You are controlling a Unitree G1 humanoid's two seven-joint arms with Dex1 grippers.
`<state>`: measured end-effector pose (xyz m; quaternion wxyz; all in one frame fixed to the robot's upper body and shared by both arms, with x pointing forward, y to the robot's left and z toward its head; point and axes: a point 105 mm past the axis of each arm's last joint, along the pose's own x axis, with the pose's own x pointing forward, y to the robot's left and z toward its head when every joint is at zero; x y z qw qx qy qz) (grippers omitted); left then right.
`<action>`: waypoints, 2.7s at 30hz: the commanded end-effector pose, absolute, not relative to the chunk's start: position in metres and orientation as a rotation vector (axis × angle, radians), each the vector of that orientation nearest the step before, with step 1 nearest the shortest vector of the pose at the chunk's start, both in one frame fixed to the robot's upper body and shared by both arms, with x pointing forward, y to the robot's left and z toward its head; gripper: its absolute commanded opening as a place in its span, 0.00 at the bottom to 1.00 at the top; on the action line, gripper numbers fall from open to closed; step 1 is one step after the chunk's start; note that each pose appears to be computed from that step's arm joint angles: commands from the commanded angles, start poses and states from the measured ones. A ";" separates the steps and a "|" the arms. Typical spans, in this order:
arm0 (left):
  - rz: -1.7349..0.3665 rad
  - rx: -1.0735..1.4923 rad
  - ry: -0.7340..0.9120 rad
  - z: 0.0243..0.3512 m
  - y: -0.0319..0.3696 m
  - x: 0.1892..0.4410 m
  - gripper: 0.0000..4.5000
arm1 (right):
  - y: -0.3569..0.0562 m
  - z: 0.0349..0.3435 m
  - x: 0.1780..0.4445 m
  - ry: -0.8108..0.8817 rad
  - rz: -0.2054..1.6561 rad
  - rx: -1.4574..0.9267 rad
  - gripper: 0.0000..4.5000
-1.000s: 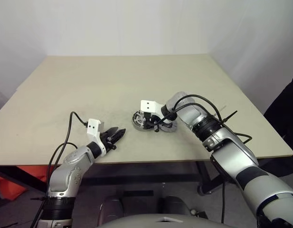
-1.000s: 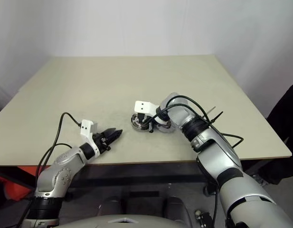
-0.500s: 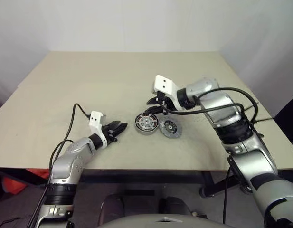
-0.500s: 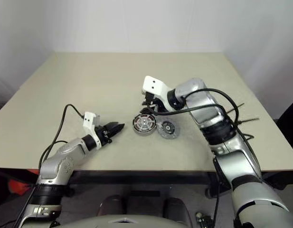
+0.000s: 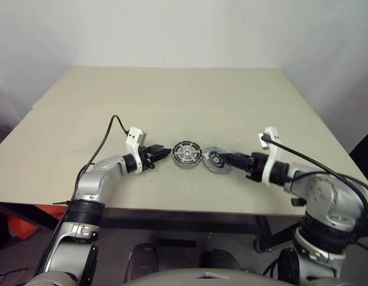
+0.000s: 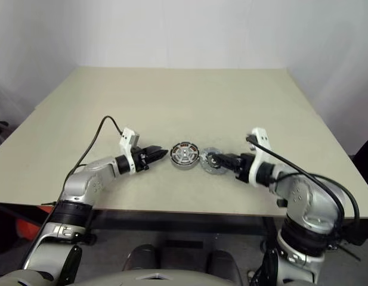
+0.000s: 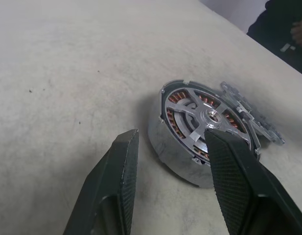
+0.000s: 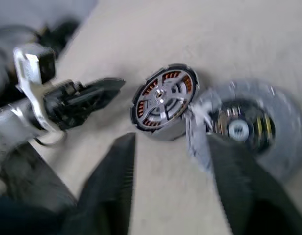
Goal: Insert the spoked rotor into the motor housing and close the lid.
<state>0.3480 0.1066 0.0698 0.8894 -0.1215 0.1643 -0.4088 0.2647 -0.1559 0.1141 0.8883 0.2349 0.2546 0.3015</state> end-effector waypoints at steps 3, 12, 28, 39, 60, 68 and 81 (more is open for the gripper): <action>-0.921 -0.210 0.317 0.081 0.094 0.351 0.50 | -0.159 0.100 0.267 0.480 0.484 0.784 0.92; -0.916 -0.154 0.363 0.080 0.112 0.348 0.50 | -0.135 0.067 0.249 0.606 0.413 1.049 0.98; -0.933 -0.107 0.398 0.086 0.116 0.344 0.50 | -0.121 0.062 0.277 0.656 0.355 1.193 0.99; -0.922 -0.079 0.399 0.094 0.121 0.349 0.50 | -0.144 0.067 0.324 0.427 0.215 1.222 0.99; -0.829 -0.098 0.347 0.096 0.127 0.357 0.50 | -0.069 0.166 0.344 0.355 0.484 1.175 0.99; -0.739 -0.116 0.313 0.102 0.152 0.361 0.50 | -0.055 0.150 0.344 0.435 0.526 1.009 0.99; -0.762 -0.166 0.296 0.093 0.132 0.357 0.50 | -0.042 0.099 0.342 0.139 0.834 -0.305 0.99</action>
